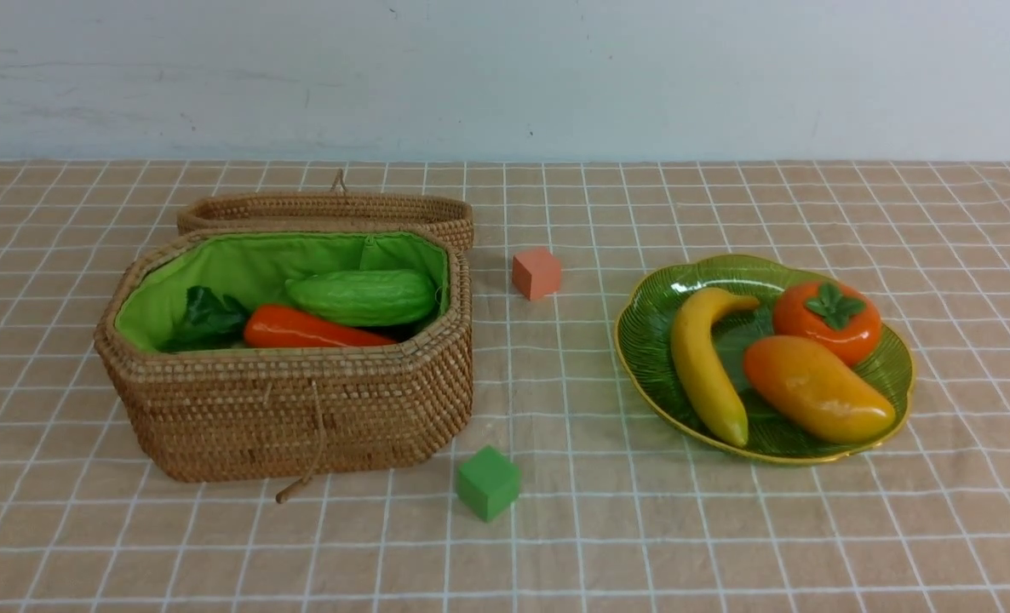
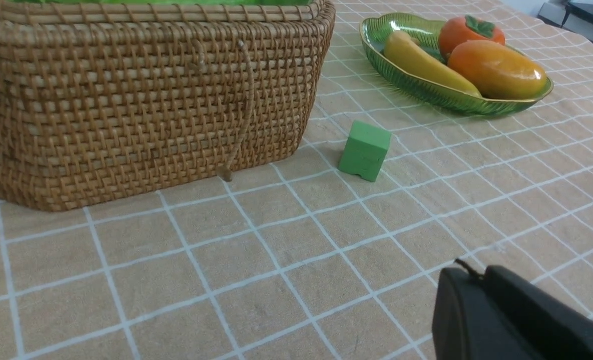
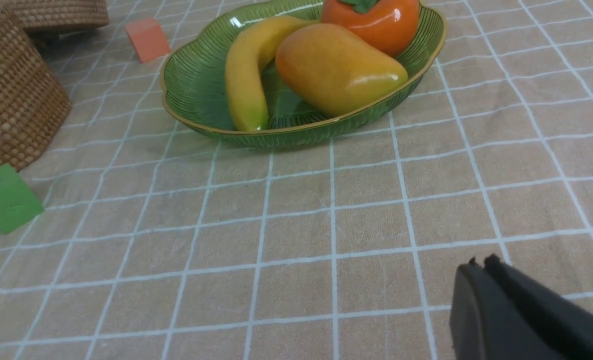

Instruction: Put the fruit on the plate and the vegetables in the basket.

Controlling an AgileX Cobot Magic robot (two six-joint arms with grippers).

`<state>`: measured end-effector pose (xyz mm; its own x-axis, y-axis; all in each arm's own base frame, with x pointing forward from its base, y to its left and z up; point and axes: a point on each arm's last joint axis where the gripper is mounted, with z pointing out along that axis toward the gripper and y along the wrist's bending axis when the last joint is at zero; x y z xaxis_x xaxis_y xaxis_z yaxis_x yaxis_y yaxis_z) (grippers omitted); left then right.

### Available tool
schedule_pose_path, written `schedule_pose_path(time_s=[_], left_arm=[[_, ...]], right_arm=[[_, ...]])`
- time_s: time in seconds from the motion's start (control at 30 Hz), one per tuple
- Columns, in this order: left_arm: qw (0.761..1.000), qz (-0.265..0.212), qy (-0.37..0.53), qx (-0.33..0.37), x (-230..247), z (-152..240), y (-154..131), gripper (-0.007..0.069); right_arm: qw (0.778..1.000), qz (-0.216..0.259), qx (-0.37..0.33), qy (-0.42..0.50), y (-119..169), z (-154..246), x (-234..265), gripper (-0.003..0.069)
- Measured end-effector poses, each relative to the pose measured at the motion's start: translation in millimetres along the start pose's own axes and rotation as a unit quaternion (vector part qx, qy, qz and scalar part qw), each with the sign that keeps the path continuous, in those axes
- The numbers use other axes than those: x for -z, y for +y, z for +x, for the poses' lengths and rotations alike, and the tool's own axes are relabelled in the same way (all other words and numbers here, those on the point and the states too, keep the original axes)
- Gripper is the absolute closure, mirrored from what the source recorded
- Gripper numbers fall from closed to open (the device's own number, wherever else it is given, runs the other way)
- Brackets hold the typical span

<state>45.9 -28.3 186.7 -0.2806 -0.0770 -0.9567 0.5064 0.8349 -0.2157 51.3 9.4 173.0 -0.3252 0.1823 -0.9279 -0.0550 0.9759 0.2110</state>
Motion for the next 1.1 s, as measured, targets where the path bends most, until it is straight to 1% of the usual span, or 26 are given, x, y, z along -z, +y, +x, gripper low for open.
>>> schedule_pose_path(time_s=[0.4, 0.5, 0.63, 0.67, 0.7, 0.73, 0.8, 0.87, 0.97, 1.1], left_arm=[[1.0, 0.0, 0.0, 0.0, 0.0, 0.0, 0.0, 0.0575], [1.0, -0.007, -0.003, -0.014, 0.0, -0.5, 1.1, 0.0572], [0.998, -0.055, -0.034, -0.007, 0.7, -5.2, 5.8, 0.058], [0.994, -0.088, -0.057, 0.017, 1.6, -8.4, 8.7, 0.0609], [0.993, -0.099, -0.061, 0.021, 1.9, -8.8, 9.7, 0.0613], [0.988, -0.124, -0.076, 0.041, 2.8, -10.5, 12.1, 0.0638], [0.978, -0.176, -0.09, 0.062, 4.0, -9.8, 17.6, 0.0638], [0.973, -0.205, -0.084, 0.069, 3.7, -4.8, 21.2, 0.0638], [0.969, -0.231, -0.028, 0.077, 3.4, 6.8, 23.6, 0.0638], [0.969, -0.234, 0.001, 0.083, 2.9, 13.8, 24.0, 0.0638]], right_arm=[[1.0, 0.0, 0.0, 0.0, 0.0, 0.0, 0.0, 0.0654], [1.0, 0.0, 0.0, 0.0, 0.0, 0.0, 0.0, 0.0652], [1.0, 0.0, 0.0, 0.0, 0.0, 0.0, 0.0, 0.0648], [1.0, 0.0, 0.0, 0.0, 0.0, 0.0, 0.0, 0.0646], [1.0, 0.0, 0.0, 0.0, 0.0, 0.0, 0.0, 0.0646], [1.0, 0.0, 0.0, 0.0, 0.0, 0.0, 0.0, 0.0645], [1.0, 0.0, 0.0, 0.0, 0.0, 0.0, 0.0, 0.0643], [1.0, 0.0, 0.0, 0.0, 0.0, 0.0, 0.0, 0.0641], [1.0, 0.0, 0.0, 0.0, 0.0, 0.0, 0.0, 0.0638], [1.0, 0.0, 0.0, 0.001, 0.0, 0.1, 0.0, 0.0634]])
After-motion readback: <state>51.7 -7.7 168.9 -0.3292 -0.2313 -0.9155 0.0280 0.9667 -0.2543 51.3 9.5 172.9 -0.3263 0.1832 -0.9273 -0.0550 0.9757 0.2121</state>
